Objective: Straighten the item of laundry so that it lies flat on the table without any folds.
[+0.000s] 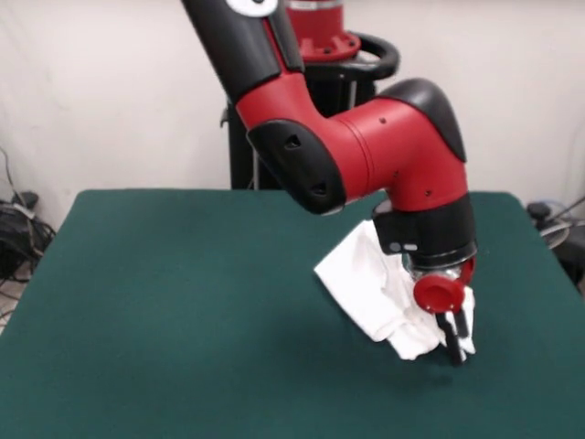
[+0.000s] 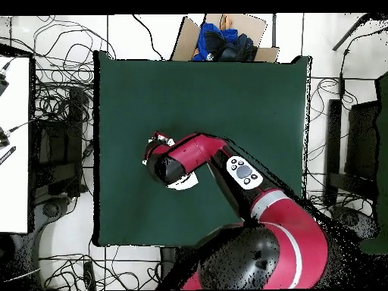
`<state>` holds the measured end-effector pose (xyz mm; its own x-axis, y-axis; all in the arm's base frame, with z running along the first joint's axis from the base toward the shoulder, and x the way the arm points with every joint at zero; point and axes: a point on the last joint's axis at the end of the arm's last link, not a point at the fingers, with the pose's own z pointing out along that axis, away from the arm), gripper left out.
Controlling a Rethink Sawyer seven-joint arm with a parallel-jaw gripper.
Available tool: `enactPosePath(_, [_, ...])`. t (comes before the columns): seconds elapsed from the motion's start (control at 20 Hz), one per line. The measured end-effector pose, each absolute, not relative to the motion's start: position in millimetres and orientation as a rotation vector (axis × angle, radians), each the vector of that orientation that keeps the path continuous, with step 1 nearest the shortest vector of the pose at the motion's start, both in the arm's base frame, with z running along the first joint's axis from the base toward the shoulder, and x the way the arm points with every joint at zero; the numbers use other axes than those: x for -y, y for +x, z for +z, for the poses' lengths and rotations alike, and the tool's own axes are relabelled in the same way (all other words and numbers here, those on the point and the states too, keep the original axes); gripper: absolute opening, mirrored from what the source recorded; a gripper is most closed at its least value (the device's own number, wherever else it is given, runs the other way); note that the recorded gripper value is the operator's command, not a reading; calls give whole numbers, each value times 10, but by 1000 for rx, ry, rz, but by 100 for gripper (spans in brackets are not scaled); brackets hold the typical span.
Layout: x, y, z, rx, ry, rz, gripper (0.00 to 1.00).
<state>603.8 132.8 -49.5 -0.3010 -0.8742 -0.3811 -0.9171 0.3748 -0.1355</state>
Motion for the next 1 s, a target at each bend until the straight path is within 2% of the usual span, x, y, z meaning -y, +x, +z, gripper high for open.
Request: enactPosePath(1.0, [-1271,5963,-609,-2286,-1534,192,100])
